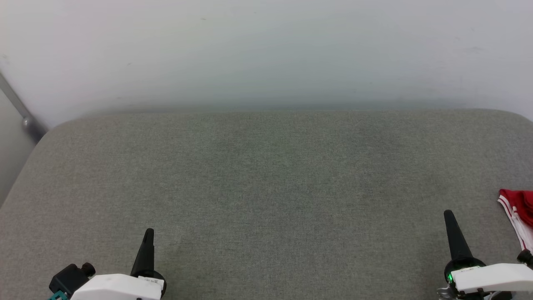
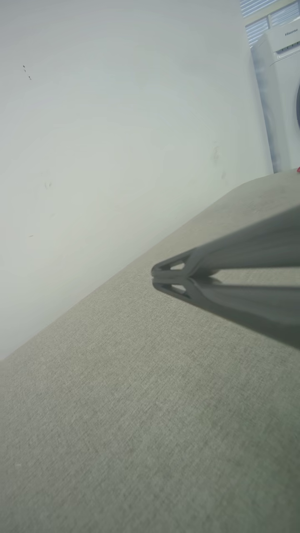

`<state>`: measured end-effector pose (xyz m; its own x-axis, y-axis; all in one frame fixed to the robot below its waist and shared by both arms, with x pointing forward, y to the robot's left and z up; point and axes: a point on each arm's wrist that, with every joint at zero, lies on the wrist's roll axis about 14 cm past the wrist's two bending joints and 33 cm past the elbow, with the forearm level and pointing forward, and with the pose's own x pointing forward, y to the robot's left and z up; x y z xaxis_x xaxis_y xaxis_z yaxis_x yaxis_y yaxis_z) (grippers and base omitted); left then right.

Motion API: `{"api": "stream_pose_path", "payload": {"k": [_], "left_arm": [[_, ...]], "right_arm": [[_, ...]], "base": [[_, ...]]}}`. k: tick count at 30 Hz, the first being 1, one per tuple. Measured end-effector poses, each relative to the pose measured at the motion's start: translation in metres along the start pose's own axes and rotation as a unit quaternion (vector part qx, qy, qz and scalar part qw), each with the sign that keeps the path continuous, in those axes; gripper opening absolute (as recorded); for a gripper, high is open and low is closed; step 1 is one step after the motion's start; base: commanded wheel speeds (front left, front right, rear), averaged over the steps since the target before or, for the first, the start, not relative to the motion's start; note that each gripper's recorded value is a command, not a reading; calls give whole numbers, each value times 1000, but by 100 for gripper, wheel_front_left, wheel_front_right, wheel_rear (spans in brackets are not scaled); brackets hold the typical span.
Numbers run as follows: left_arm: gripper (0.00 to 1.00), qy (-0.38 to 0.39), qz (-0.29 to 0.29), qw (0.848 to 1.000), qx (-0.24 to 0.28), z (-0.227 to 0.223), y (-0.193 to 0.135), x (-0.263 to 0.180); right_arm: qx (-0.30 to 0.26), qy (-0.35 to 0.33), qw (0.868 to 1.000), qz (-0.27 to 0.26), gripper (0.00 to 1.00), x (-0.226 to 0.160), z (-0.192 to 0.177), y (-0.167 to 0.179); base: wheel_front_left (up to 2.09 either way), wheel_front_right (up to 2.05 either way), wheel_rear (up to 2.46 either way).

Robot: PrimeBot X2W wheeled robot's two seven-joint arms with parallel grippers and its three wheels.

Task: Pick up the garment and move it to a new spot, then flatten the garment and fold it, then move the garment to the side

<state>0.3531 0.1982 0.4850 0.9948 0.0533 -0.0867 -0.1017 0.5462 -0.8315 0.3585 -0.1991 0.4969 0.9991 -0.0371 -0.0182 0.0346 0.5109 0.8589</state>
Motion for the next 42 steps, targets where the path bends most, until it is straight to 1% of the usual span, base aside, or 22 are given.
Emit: {"api": "stream_pose_path", "payload": {"k": [18, 42], "left_arm": [[0, 8, -7, 995, -97, 2, -3, 10], [0, 12, -26, 979, -204, 8, -12, 23]], "right_arm": [[89, 6, 996, -2, 0, 9, 0, 1], [188, 13, 982, 2, 0, 20, 2, 3]], "base": [[0, 0, 0], [0, 0, 0]]}}
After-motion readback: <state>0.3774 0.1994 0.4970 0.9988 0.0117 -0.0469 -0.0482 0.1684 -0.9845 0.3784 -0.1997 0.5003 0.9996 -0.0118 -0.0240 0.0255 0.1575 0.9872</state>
